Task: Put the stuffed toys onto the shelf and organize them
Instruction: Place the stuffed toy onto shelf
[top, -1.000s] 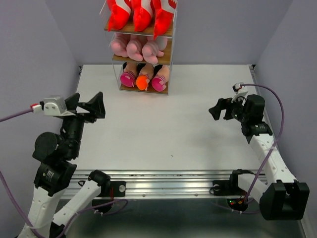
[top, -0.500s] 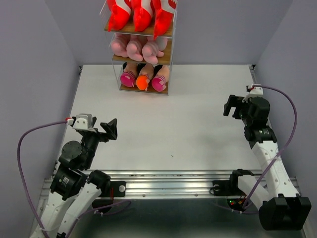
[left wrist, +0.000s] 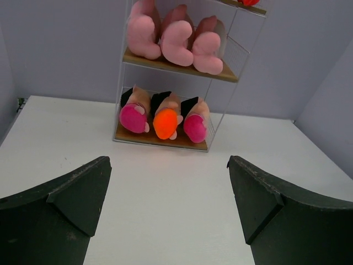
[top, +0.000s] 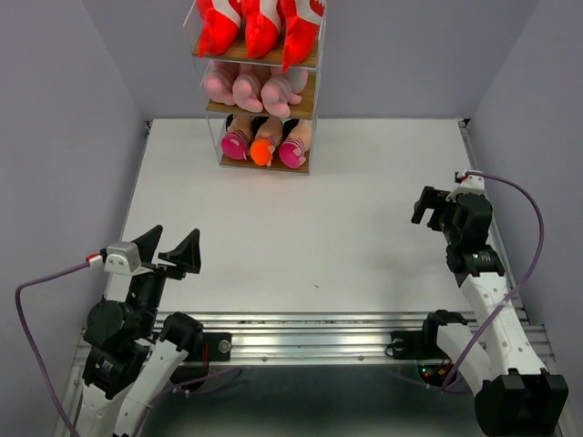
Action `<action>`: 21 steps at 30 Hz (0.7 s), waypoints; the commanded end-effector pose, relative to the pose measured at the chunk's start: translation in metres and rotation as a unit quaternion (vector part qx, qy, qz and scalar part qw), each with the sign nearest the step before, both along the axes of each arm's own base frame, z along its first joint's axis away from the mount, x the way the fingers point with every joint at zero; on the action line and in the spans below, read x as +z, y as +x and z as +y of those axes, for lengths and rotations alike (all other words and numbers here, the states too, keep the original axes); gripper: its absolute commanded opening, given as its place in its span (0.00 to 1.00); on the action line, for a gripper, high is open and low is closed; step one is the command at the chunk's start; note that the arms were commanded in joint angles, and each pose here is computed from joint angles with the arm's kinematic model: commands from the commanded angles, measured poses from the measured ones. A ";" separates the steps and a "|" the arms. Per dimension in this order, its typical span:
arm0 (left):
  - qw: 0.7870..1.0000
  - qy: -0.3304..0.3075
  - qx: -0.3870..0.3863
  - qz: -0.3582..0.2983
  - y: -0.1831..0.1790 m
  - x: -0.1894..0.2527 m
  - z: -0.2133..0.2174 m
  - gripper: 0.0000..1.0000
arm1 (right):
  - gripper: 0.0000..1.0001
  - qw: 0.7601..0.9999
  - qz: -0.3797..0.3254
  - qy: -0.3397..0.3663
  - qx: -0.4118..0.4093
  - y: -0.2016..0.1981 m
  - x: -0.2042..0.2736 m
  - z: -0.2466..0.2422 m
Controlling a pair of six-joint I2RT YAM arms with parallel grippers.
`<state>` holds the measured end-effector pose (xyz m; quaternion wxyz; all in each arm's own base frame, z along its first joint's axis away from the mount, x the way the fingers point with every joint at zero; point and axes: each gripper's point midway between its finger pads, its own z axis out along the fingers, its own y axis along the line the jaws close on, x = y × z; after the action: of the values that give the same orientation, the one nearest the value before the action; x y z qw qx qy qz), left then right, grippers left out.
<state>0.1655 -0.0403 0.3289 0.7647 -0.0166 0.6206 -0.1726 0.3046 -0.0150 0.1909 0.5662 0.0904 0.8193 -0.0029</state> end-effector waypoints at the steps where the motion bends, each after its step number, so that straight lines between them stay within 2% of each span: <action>1: 1.000 -0.018 0.014 -0.009 0.002 0.004 0.005 0.99 | 1.00 0.999 -0.033 -0.001 -0.030 0.006 0.017 -0.012; 21: 1.000 -0.011 0.015 0.003 0.007 0.000 0.002 0.99 | 1.00 0.999 -0.036 -0.003 -0.038 0.003 0.020 -0.019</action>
<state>0.1694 -0.0380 0.3249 0.7598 -0.0297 0.6275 -0.1677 0.3044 -0.0314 0.1883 0.5625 0.1173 0.8181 -0.0238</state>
